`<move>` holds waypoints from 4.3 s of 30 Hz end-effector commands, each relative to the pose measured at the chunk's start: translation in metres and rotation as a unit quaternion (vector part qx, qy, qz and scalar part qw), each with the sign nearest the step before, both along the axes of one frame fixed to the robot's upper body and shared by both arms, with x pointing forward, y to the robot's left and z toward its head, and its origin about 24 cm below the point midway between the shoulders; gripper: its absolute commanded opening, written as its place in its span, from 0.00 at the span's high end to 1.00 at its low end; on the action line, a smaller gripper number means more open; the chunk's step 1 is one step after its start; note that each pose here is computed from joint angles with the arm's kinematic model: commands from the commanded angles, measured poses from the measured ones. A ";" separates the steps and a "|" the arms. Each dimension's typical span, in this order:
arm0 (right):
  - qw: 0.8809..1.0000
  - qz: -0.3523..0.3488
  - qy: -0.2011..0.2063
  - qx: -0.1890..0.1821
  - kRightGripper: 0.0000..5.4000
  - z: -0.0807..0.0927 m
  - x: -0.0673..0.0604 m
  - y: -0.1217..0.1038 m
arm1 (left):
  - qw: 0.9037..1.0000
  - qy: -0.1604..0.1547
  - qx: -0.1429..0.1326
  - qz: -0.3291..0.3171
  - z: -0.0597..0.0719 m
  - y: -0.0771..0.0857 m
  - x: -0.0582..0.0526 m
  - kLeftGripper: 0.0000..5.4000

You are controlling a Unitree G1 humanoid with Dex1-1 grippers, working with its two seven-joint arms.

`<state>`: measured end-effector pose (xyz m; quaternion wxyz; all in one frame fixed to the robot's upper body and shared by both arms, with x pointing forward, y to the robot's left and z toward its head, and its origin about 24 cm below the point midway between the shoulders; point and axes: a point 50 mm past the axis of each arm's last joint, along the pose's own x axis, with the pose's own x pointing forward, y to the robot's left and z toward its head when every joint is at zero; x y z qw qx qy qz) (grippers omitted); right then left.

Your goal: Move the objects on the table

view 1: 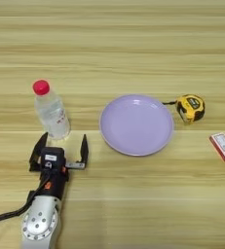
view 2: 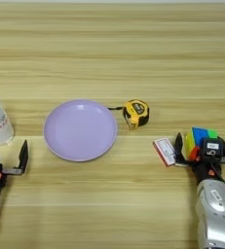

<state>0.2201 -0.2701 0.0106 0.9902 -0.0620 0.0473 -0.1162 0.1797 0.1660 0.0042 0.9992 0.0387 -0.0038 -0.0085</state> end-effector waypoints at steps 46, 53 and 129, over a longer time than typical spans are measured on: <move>0.993 0.064 -0.100 -0.015 0.38 0.046 0.023 0.034 | 1.000 0.004 0.003 0.000 -0.002 -0.002 0.003 0.00; 0.985 0.130 -0.115 0.005 0.38 0.060 0.032 0.076 | 1.000 0.004 0.003 -0.003 -0.003 -0.003 0.004 0.00; 0.944 0.329 -0.012 0.037 0.09 0.013 0.064 0.203 | 1.000 -0.003 0.010 -0.002 0.001 -0.001 0.007 0.00</move>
